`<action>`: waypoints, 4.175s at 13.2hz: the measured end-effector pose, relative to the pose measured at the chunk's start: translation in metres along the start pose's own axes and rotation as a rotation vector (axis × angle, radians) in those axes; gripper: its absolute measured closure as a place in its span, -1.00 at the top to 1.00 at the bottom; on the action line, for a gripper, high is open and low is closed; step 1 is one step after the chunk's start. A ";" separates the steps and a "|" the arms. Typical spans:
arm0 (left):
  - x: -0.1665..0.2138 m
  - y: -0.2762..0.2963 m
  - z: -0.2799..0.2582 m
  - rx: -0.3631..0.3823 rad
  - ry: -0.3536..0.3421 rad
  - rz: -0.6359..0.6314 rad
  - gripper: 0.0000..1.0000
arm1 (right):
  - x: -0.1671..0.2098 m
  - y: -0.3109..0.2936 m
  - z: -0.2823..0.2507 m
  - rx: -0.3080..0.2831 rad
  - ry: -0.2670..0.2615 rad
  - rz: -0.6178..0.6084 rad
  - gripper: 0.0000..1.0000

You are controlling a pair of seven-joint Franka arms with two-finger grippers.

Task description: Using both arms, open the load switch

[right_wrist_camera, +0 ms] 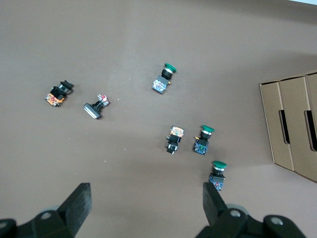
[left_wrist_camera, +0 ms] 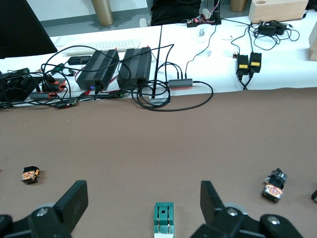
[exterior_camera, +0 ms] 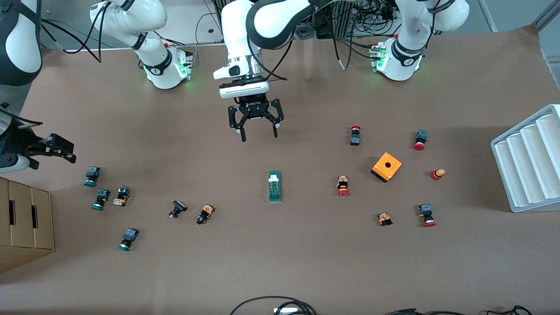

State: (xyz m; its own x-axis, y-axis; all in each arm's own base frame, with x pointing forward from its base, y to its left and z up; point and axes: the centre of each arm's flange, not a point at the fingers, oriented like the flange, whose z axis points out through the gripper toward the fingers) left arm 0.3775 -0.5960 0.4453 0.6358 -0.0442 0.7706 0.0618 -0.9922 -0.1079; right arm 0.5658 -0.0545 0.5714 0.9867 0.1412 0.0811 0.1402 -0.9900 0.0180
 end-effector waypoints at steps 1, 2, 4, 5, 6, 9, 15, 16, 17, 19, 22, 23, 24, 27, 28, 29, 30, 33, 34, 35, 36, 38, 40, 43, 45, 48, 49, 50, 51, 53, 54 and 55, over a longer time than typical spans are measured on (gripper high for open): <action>0.006 -0.004 0.001 -0.003 -0.005 -0.001 1.00 | 0.000 0.000 0.000 0.000 0.001 0.000 1.00; 0.012 -0.007 0.002 -0.005 -0.012 0.000 1.00 | 0.000 0.000 0.000 0.000 0.001 0.000 1.00; 0.027 -0.016 0.003 -0.016 -0.030 0.007 1.00 | 0.000 0.000 0.000 0.000 0.002 0.000 1.00; 0.038 -0.024 0.004 -0.018 -0.044 0.018 1.00 | 0.000 0.000 0.000 0.000 0.002 0.000 1.00; 0.049 -0.032 0.004 -0.024 -0.062 0.034 1.00 | 0.000 0.000 0.000 0.000 0.002 0.000 1.00; 0.079 -0.055 0.002 -0.036 -0.103 0.069 1.00 | 0.000 0.000 0.000 -0.001 0.002 0.000 1.00; 0.142 -0.116 0.021 -0.101 -0.216 0.073 1.00 | 0.000 0.000 0.000 -0.001 0.003 0.000 1.00; 0.153 -0.129 0.024 -0.112 -0.237 0.079 1.00 | 0.000 0.000 0.000 -0.001 0.003 0.000 1.00; 0.163 -0.142 0.026 -0.120 -0.253 0.082 1.00 | 0.000 0.000 0.000 -0.001 0.003 0.000 1.00; 0.179 -0.164 0.031 -0.132 -0.276 0.088 1.00 | 0.000 0.000 0.000 0.000 0.003 0.000 1.00; 0.195 -0.189 0.038 -0.158 -0.317 0.081 1.00 | 0.000 0.000 0.000 0.000 0.004 0.000 1.00; 0.203 -0.202 0.039 -0.177 -0.334 0.084 1.00 | 0.001 0.000 0.000 0.000 0.004 0.000 1.00; 0.214 -0.218 0.041 -0.194 -0.345 0.088 1.00 | 0.001 0.000 0.000 0.000 0.005 0.000 1.00; 0.238 -0.266 0.048 -0.220 -0.377 0.068 1.00 | 0.001 0.000 0.000 0.000 0.005 0.000 1.00; 0.242 -0.279 0.052 -0.214 -0.393 0.048 1.00 | 0.001 0.000 0.000 0.000 0.006 0.000 1.00; 0.246 -0.291 0.057 -0.210 -0.409 0.018 1.00 | 0.001 0.000 -0.001 0.000 0.006 0.000 1.00; 0.250 -0.306 0.065 -0.209 -0.426 -0.018 1.00 | 0.001 0.000 -0.001 0.000 0.006 0.000 1.00; 0.257 -0.356 0.093 -0.175 -0.477 -0.084 1.00 | 0.001 0.000 -0.001 0.000 0.006 0.000 1.00; 0.256 -0.372 0.101 -0.160 -0.511 -0.110 1.00 | 0.001 0.000 -0.001 0.000 0.006 0.000 1.00; 0.254 -0.387 0.109 -0.147 -0.552 -0.134 1.00 | 0.001 0.000 -0.001 0.000 0.006 0.000 1.00; 0.253 -0.404 0.117 -0.134 -0.585 -0.147 1.00 | 0.001 0.000 -0.001 0.000 0.006 0.000 1.00; 0.251 -0.439 0.130 -0.127 -0.632 -0.150 1.00 | 0.001 0.000 -0.001 0.000 0.006 0.000 1.00; 0.249 -0.473 0.139 -0.113 -0.680 -0.170 1.00 | 0.001 0.000 -0.001 0.000 0.006 0.000 1.00; 0.245 -0.526 0.140 -0.075 -0.746 -0.162 1.00 | 0.001 0.000 -0.001 0.000 0.007 0.000 1.00; 0.243 -0.560 0.136 -0.070 -0.784 -0.143 1.00 | 0.001 -0.001 -0.001 0.000 0.007 -0.001 1.00; 0.240 -0.577 0.120 -0.059 -0.847 -0.137 1.00 | 0.001 -0.001 -0.001 0.000 0.007 -0.001 1.00; 0.238 -0.577 0.116 -0.057 -0.866 -0.135 1.00 | 0.001 -0.001 -0.001 0.000 0.007 -0.001 1.00; 0.236 -0.577 0.115 -0.056 -0.883 -0.133 1.00 | 0.001 -0.001 -0.001 0.001 0.006 -0.002 1.00; 0.234 -0.577 0.116 -0.054 -0.898 -0.132 1.00 | 0.001 -0.002 -0.001 0.003 0.007 -0.001 1.00; 0.229 -0.578 0.119 -0.050 -0.916 -0.131 1.00 | 0.001 -0.003 -0.001 0.010 0.008 -0.001 1.00; 0.226 -0.581 0.121 -0.048 -0.922 -0.131 1.00 | 0.001 -0.003 -0.001 0.010 0.008 -0.001 1.00; 0.225 -0.587 0.122 -0.051 -0.927 -0.124 1.00 | 0.001 -0.003 -0.001 0.010 0.008 -0.001 1.00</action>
State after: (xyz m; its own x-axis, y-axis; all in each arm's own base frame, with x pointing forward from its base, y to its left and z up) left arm 0.5782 -0.0091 0.6050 0.9880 0.1505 -0.0357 0.1501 -0.9886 -0.0138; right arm 0.5668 -0.0514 0.5720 0.9859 0.1418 0.0893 0.1417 -0.9899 0.0079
